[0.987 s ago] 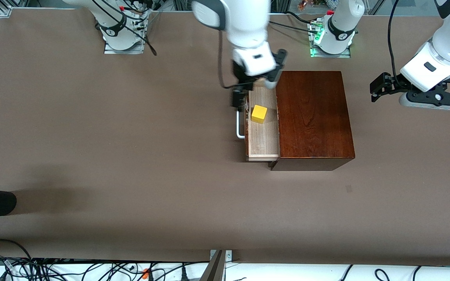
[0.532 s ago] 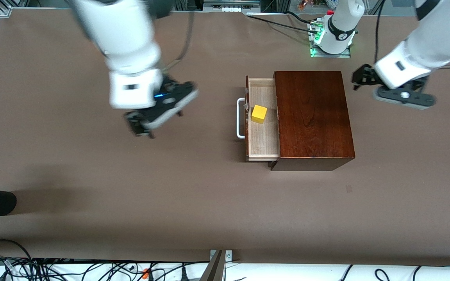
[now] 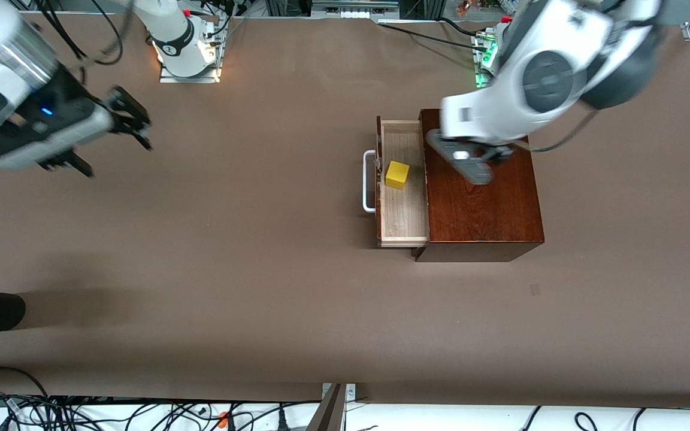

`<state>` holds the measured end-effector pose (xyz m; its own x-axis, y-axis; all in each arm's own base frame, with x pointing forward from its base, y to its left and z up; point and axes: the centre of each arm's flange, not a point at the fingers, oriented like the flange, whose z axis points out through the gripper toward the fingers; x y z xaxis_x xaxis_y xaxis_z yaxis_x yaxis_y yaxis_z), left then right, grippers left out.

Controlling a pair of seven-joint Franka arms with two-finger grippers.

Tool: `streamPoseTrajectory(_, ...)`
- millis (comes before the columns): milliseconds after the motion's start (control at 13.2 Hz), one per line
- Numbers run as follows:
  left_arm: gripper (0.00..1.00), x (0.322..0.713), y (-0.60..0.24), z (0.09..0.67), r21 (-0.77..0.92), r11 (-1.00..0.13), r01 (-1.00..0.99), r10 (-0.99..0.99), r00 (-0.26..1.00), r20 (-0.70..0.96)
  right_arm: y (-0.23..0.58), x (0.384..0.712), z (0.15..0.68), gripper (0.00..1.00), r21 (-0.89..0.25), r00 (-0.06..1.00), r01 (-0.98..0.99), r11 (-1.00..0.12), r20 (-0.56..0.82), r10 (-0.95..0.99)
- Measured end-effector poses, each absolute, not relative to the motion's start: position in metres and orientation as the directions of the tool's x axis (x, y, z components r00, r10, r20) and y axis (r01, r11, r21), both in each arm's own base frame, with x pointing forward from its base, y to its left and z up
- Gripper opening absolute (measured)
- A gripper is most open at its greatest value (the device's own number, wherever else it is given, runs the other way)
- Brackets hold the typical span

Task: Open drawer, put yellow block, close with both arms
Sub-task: 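Move the left gripper to the drawer front while the right gripper retreats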

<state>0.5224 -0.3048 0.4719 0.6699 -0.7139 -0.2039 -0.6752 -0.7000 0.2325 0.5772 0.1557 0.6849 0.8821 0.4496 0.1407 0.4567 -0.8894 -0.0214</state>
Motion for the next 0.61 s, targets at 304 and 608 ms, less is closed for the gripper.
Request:
streamPoseTrajectory(304,1.00,0.508,-0.411,0.427,0.210,-0.426,-0.880,-0.900,0.437,0.004,0.091,0.552,0.656,1.00,-0.071,0.931,0.363,-0.929,0.055,0.360)
streamPoseTrajectory(608,1.00,0.492,-0.465,0.390,0.159,-0.150,-0.976,-0.980,0.169,0.107,0.079,0.556,0.626,1.00,-0.084,0.974,0.227,-0.970,0.012,0.227)
